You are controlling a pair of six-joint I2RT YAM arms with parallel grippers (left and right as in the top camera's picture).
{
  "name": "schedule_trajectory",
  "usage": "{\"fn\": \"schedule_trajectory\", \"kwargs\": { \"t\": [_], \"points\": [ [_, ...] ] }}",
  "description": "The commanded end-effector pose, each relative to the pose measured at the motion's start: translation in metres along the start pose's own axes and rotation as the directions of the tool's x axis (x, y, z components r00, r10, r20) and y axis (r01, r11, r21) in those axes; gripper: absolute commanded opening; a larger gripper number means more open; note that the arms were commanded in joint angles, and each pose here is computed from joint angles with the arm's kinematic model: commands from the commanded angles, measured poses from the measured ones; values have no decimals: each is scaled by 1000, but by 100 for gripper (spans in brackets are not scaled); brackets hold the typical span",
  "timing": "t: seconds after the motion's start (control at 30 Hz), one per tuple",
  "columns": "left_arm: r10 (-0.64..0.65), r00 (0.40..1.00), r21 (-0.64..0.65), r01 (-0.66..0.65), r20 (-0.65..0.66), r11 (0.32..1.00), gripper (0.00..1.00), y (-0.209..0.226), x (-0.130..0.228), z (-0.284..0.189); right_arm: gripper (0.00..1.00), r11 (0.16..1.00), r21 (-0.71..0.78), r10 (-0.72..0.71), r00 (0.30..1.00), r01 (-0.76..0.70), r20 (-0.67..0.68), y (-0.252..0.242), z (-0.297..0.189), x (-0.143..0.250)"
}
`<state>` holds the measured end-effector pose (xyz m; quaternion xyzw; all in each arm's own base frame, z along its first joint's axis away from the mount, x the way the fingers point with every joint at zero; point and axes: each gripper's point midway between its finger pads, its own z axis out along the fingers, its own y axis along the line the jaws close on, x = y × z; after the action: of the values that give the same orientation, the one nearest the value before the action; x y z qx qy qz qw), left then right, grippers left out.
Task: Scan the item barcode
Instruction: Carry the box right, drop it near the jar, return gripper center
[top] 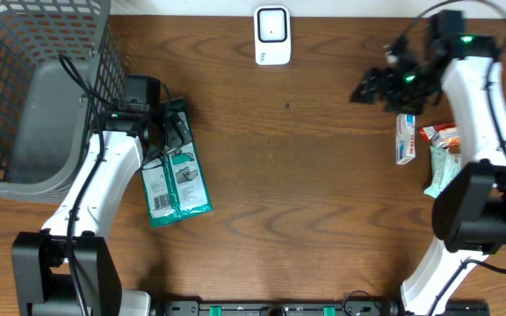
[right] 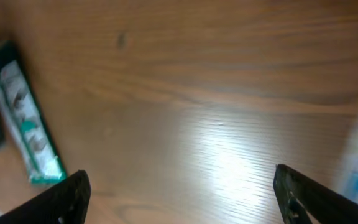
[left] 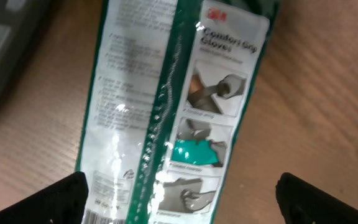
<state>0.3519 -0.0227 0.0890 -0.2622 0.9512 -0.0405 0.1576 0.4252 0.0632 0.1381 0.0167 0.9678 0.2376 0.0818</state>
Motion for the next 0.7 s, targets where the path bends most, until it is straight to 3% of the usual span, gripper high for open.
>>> {"fn": "schedule_trajectory", "kwargs": {
  "t": [0.0, 0.23, 0.3, 0.33, 0.43, 0.5, 0.67],
  "points": [
    [-1, 999, -16, 1, 37, 1000, 98, 4, -7, 0, 89, 994, -86, -72, 995, 65, -70, 33, 32, 24],
    [6, 1000, -76, -4, 26, 997, 99, 17, -1, 11, 86, 973, -118, -213, 964, 196, -159, 69, 112, 77],
    [8, 1000, -112, -7, 15, 994, 86, 25, 3, 19, 83, 975, -118, -203, 966, 186, -160, 75, 126, 85],
    [10, 1000, -143, -11, -3, 990, 65, 31, 8, 29, 80, 981, -120, -173, 973, 155, -154, 81, 138, 90],
    [22, 1000, -251, -26, -17, 968, 59, 51, 13, 55, 78, 980, -136, -162, 977, 144, -138, 96, 160, 102],
    [22, 999, -257, -31, -37, 966, 52, 52, 16, 67, 78, 975, -146, -189, 972, 169, -140, 102, 168, 110],
    [82, 972, -108, -108, -220, 988, 45, 28, 51, 91, 78, 963, -162, -239, 960, 215, -144, 115, 179, 124]
  ]
}}
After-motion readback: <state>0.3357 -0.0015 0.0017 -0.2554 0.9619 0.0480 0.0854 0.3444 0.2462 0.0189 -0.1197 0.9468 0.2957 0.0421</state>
